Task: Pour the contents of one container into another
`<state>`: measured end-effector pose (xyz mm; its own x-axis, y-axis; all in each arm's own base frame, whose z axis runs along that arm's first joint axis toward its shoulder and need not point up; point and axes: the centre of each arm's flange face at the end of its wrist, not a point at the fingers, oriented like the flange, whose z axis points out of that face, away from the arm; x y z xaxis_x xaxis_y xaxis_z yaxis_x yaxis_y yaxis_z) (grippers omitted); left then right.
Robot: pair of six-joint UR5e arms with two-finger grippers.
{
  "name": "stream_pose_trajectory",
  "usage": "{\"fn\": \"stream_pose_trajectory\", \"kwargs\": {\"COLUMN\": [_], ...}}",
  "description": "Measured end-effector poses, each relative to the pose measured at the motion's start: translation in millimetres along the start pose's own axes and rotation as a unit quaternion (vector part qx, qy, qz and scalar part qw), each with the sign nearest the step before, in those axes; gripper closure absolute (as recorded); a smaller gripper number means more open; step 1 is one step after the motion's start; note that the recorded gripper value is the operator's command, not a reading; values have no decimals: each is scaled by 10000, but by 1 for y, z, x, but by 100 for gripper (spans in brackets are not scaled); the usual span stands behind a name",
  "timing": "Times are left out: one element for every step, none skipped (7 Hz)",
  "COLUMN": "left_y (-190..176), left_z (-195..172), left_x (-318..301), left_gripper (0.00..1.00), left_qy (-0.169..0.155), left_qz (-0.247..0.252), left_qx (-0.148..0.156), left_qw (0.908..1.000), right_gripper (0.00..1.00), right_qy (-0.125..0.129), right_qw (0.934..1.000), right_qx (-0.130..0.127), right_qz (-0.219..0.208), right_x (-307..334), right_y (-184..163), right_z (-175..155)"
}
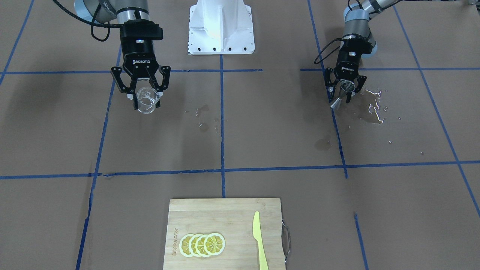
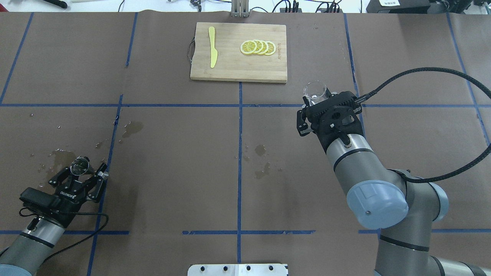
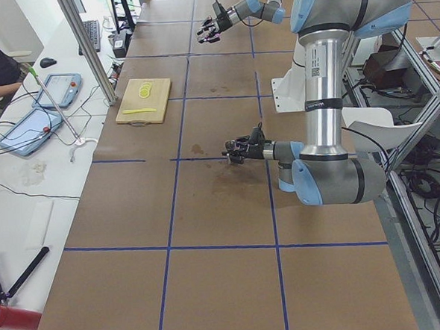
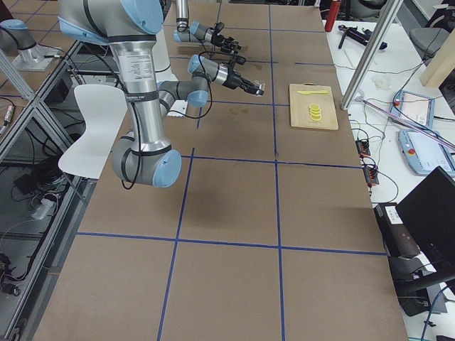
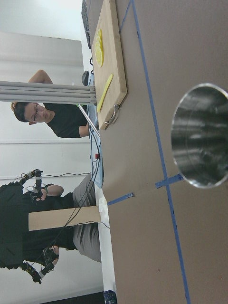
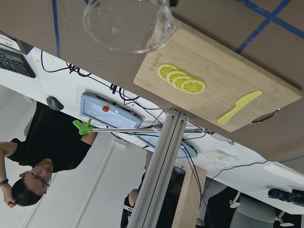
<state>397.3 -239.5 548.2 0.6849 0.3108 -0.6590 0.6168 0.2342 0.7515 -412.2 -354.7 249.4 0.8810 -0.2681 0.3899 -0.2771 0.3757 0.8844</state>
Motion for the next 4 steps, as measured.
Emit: {"fn": "stream_pose_trajectory", "kwargs": {"left_y": [-2,-3,-3,-3], "left_z": [-1,-1,-1,-2], "left_x": [0,-1,-1,-3], "left_gripper": [0,0,0,0], "left_qy": [4,6,7,2], "left_qz": [23,32,36,46], "left_qx": [4,6,6,5], "left_qw": [10000,10000,10000,10000], "right_gripper": [100,100,100,100], "right_qy": [-4,-6,-7,-5], "right_qw": [10000,10000,10000,10000], "right_qx": [5,7,8,7], "right_qz": [6,10,11,9], "right_x": [0,0,0,0], "right_y": [-1,-1,-1,-1], "right_z": [-1,-1,-1,-1]}}
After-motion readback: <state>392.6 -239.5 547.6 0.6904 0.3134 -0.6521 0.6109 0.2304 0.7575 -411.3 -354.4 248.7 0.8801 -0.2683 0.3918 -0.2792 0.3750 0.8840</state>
